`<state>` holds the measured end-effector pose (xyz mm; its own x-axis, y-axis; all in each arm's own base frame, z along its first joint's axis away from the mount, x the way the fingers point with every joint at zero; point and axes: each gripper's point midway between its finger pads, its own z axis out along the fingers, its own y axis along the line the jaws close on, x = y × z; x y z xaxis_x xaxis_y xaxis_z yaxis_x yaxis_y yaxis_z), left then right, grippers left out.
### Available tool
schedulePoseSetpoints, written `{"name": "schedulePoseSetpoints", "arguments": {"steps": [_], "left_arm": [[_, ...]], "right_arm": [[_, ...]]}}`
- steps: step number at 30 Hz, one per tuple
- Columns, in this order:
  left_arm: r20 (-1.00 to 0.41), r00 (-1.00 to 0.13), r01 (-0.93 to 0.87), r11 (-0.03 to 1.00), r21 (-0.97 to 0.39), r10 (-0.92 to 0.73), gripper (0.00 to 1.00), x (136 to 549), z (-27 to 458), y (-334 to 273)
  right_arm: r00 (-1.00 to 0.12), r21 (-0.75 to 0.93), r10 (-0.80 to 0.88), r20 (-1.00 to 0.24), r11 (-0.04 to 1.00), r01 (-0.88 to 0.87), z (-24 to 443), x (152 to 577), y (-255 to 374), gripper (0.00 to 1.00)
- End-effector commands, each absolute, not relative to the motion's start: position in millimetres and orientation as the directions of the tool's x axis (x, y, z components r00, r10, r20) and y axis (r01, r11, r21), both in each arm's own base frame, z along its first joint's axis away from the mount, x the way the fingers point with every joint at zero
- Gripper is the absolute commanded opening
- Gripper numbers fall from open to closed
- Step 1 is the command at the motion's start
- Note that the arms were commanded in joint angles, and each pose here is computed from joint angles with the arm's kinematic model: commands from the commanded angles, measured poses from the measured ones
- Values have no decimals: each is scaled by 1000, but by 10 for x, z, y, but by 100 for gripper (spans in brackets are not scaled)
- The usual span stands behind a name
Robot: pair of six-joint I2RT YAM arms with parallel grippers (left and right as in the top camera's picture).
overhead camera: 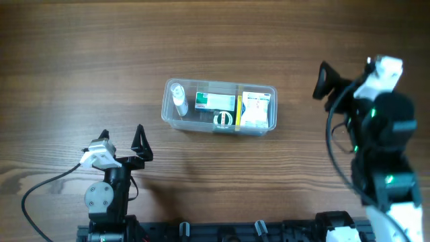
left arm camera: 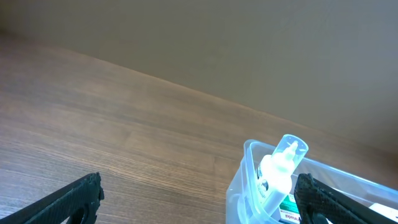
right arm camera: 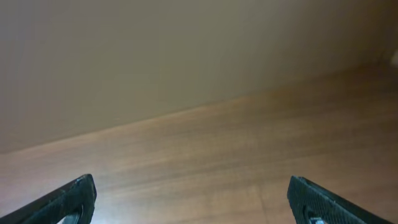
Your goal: Pack container
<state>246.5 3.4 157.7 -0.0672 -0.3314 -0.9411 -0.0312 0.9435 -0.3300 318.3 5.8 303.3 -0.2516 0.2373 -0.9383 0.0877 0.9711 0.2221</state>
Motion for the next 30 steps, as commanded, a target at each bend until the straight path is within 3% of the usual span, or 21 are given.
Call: {"name": "schedulePoseSetpoints", "arguments": {"steps": [1, 9, 24, 30], "left_arm": [[-940, -68, -28, 943, -332, -333, 100, 2460, 1569, 33], [-940, -68, -28, 943, -332, -333, 100, 2460, 1569, 33], [-940, -68, -28, 943, -332, -333, 100, 2460, 1569, 33], [-940, -68, -28, 943, -332, -333, 100, 2460, 1569, 33]], "right_arm": [[-190, 268, 275, -943, 962, 62, 2819, 3027, 82, 100], [-35, 316, 317, -948, 948, 19, 2570, 2773, 63, 100], [130, 344, 341, -931, 939, -4, 2364, 2544, -40, 100], [137, 371, 368, -920, 929, -10, 2156, 2522, -42, 100]]}}
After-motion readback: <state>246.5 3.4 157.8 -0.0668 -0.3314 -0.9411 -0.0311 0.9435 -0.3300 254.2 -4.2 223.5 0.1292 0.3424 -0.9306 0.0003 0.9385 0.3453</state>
